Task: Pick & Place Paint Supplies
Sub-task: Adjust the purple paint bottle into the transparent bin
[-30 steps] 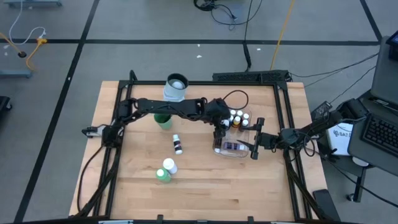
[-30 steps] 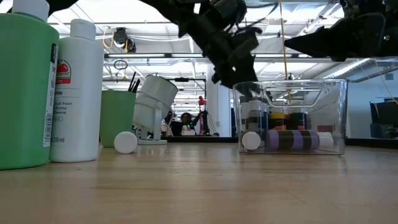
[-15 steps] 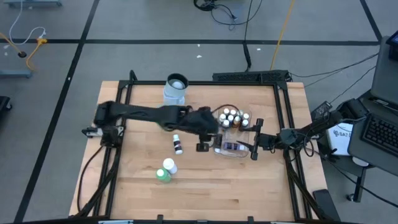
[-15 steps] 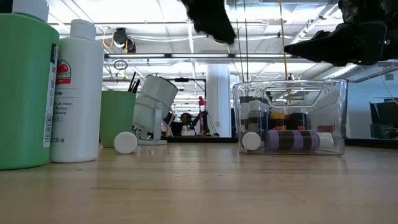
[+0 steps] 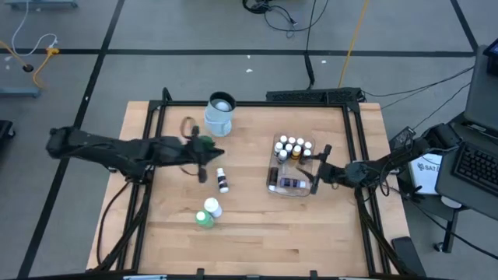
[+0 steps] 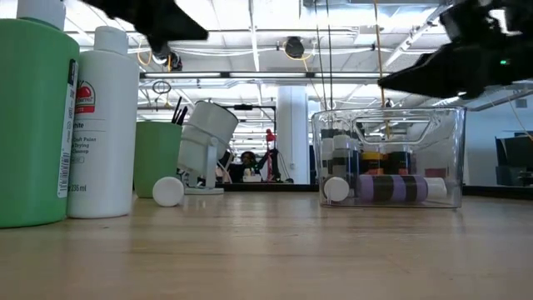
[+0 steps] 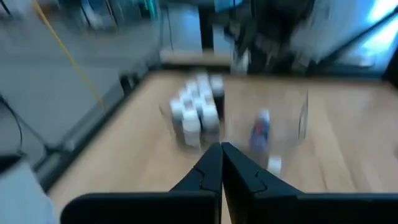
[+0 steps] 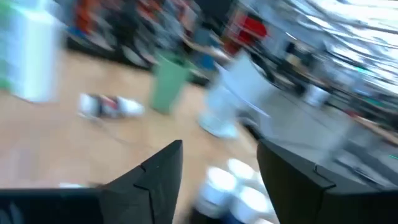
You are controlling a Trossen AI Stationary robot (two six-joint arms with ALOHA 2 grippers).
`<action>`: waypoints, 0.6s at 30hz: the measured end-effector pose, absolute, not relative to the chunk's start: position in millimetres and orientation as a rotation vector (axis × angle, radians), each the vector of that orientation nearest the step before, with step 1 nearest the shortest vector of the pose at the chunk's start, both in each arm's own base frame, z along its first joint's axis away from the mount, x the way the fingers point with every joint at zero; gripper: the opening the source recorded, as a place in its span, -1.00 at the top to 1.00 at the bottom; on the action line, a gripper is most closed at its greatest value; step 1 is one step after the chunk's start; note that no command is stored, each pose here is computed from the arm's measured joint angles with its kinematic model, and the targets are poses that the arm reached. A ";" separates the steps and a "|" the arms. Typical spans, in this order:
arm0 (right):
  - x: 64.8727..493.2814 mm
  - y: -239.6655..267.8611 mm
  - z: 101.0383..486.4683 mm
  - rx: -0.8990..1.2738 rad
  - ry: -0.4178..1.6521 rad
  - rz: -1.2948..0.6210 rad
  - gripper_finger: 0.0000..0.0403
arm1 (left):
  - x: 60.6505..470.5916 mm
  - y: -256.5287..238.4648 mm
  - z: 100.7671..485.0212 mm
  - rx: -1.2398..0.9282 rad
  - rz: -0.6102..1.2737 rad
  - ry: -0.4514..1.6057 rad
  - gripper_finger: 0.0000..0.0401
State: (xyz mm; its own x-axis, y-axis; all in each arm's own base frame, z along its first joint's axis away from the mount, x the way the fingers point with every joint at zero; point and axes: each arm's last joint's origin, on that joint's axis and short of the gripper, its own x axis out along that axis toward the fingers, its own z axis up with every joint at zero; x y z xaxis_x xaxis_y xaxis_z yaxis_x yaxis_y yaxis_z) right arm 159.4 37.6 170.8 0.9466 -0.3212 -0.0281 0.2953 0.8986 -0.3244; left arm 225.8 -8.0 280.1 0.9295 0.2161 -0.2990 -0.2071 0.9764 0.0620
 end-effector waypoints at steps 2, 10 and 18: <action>165.6 37.6 176.9 -0.367 0.157 -0.402 0.04 | 210.6 -7.7 272.0 0.042 0.231 0.263 0.97; 207.3 51.6 264.5 -0.373 0.433 -0.388 0.19 | 180.6 -10.5 209.2 0.126 0.292 0.135 0.93; 250.3 56.6 328.7 -0.297 0.930 -0.422 0.56 | 172.8 -9.9 191.9 0.200 0.286 0.112 0.87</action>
State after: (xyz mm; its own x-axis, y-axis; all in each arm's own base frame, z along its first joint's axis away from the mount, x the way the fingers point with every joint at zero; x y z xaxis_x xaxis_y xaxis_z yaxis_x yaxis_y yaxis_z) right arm 250.3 56.6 328.7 0.5255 -0.4727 -0.7074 0.2212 0.8788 -0.4229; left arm 172.8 -9.9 191.9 0.9533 0.2909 -0.0815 -0.2687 0.9397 0.2116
